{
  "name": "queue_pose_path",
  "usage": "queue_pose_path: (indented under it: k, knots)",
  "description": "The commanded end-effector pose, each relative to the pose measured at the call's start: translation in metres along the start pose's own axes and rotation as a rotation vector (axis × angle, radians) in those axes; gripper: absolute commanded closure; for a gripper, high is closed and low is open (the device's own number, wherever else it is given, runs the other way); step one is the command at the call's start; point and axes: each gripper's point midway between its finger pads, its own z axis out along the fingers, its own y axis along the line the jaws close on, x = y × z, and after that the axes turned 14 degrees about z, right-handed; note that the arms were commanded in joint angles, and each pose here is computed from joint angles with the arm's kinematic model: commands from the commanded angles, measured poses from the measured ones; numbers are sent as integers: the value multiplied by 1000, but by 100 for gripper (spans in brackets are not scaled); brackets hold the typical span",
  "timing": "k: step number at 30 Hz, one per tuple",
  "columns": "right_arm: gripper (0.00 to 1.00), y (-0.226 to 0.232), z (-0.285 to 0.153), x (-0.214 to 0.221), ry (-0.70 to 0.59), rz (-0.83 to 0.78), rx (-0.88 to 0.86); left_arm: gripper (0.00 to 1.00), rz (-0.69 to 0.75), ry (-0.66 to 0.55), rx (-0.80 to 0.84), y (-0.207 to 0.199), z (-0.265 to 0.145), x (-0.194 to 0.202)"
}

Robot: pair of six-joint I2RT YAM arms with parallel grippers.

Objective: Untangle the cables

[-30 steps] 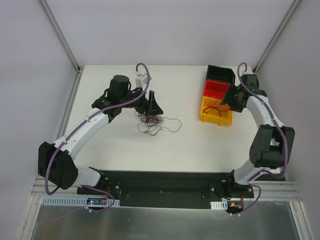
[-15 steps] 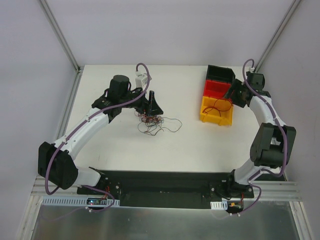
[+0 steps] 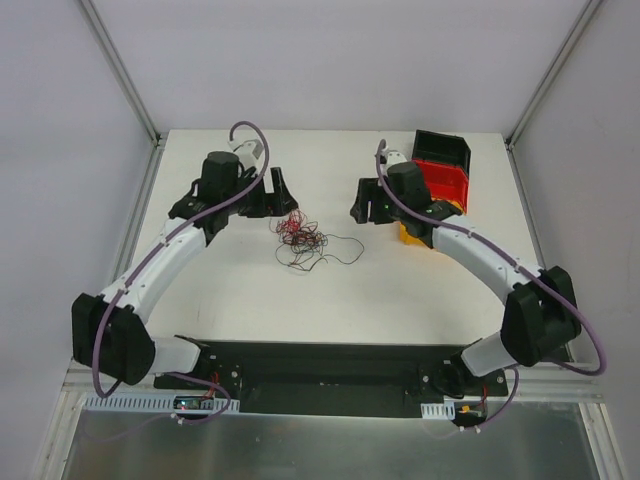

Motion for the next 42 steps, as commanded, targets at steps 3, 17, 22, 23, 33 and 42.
queue_pose_path:
  k: [3,17,22,23,33,42]
  knots:
    - [34,-4,42,37,157,-213,-44,6,-65,245,154,-12,48,45]
    - [99,-3,55,95,273,-256,-91,20,-5,534,-107,55,115,114]
    - [99,36,-19,49,73,-263,-190,29,0,580,-194,73,114,123]
    - [99,49,-41,36,19,-268,-230,30,0,594,-209,78,114,126]
    - [100,119,-295,-104,-566,-232,-488,49,-109,639,-332,135,107,134]
    - [100,109,-413,-149,-840,-193,-479,47,-166,569,-394,161,85,113]
